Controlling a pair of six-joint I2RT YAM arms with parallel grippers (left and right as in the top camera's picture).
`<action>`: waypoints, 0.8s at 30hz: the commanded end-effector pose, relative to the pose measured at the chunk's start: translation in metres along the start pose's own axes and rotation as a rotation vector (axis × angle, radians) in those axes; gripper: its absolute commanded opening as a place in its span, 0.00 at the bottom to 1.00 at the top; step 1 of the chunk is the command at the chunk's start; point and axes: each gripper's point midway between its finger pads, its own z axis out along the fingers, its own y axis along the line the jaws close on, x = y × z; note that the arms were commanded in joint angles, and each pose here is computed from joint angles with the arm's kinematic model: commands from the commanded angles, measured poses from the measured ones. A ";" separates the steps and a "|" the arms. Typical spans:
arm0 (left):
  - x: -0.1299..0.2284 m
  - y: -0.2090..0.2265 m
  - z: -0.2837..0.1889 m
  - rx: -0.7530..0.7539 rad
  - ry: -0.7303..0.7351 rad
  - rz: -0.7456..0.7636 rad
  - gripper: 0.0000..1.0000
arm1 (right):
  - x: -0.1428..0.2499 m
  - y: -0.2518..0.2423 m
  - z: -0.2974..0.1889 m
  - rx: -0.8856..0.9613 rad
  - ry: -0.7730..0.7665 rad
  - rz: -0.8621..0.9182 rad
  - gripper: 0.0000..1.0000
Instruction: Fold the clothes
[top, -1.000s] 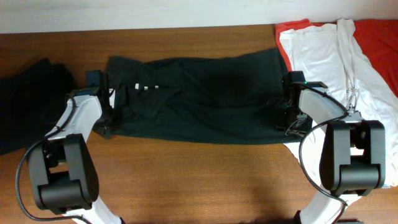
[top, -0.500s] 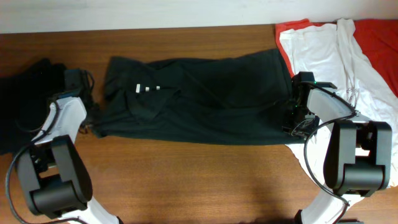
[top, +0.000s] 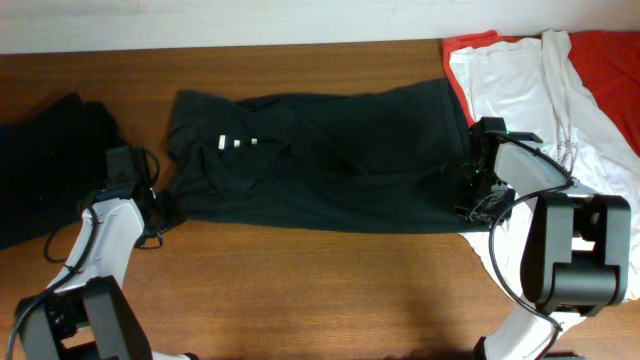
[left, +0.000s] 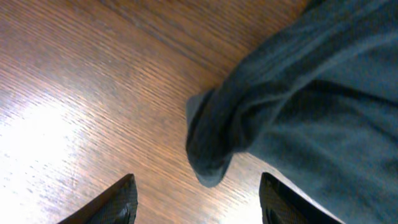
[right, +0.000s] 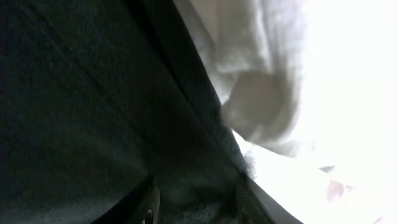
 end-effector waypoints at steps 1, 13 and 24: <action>0.005 0.007 0.007 -0.037 0.004 -0.015 0.58 | 0.005 -0.008 0.008 0.033 0.027 0.011 0.43; -0.011 0.023 0.033 -0.170 -0.054 -0.018 0.39 | 0.005 -0.008 0.008 0.033 0.028 0.011 0.43; -0.092 0.072 -0.013 -0.522 -0.376 -0.015 0.27 | 0.007 -0.009 0.008 0.035 0.034 0.009 0.43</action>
